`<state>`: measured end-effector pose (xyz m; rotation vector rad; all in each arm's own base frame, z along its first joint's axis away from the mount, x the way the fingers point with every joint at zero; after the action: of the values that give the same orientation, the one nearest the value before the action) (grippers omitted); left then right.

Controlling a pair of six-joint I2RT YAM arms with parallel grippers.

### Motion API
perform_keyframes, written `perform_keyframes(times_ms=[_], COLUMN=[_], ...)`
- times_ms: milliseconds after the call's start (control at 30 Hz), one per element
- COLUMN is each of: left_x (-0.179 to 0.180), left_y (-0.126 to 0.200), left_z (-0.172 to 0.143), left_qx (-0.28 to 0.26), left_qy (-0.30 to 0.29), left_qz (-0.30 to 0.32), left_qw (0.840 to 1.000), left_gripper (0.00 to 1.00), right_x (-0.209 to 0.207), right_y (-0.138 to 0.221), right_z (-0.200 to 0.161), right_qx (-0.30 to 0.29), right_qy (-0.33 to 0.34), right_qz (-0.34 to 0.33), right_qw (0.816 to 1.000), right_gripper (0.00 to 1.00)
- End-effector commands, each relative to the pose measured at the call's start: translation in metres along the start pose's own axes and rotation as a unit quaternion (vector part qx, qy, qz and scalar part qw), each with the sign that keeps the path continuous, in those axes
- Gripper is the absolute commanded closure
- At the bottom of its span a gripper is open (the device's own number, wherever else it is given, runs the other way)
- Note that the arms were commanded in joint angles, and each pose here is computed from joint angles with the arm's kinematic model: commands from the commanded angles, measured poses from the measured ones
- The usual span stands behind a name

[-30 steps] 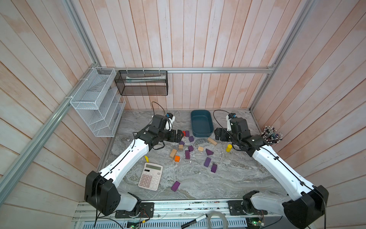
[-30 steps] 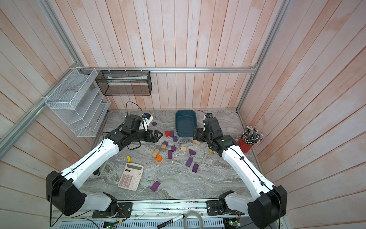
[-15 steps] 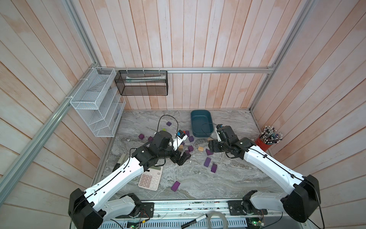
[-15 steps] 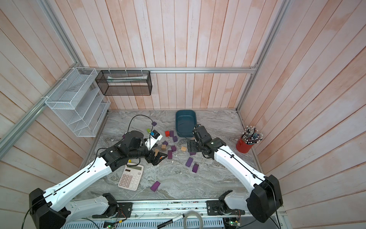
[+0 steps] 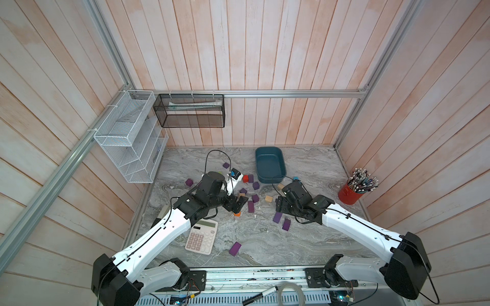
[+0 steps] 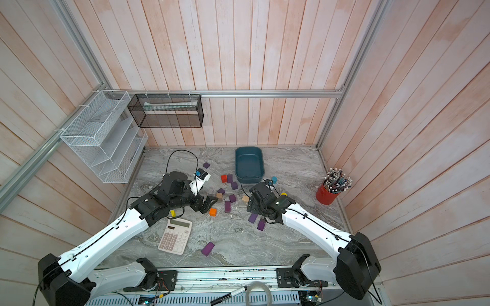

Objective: Pick purple bricks into the storage bin
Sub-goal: Pick up the building block from the center of the board.

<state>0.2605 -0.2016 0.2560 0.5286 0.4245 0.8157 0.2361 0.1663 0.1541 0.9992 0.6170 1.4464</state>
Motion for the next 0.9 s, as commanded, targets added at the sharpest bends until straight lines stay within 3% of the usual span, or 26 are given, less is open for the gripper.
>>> perform_keyframes(times_ms=[0,167,333,500,633,700,867], left_x=[0.023,0.031,0.037,0.044,0.046,0.047,0.047], left_y=[0.005,0.007,0.004,0.003,0.005,0.006,0.007], left_z=[0.009,0.009,0.007,0.008,0.009,0.009,0.009], left_qx=[-0.026,-0.029,-0.021,-0.02,-0.023,-0.023,-0.025], left_qy=[0.028,0.034,0.045,0.059,0.062,0.063,0.061], left_qz=[0.04,0.064,0.079,0.083,0.089,0.09,0.09], left_qw=[0.998,0.997,0.996,0.995,0.994,0.994,0.994], left_gripper=[0.05,0.04,0.03,0.03,0.03,0.03,0.03], right_x=[-0.002,0.001,0.015,0.022,0.024,0.025,0.026], right_y=[0.0,-0.01,-0.022,-0.035,-0.042,-0.045,-0.051], right_z=[-0.005,-0.015,-0.013,-0.017,-0.018,-0.019,-0.021], right_qx=[-0.01,0.015,0.041,0.062,0.067,0.069,0.081], right_qy=[-0.116,-0.147,-0.102,-0.082,-0.078,-0.071,-0.059], right_qz=[0.001,-0.007,-0.018,-0.023,-0.025,-0.027,-0.037], right_qw=[0.993,0.989,0.994,0.994,0.994,0.995,0.994], right_gripper=[0.15,0.16,0.25,0.27,0.35,0.45,0.49])
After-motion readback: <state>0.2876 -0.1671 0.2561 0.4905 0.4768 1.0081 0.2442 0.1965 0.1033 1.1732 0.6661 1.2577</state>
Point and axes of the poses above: each gripper's point midway between its finger pads, its own y axis back along the fingers, its own x axis along the line the jaws close on, z = x × y, the point moved 4 cm from there along y, back along the fingers, and after that the axes turned 6 degrees about y, right-handed, at the moved point
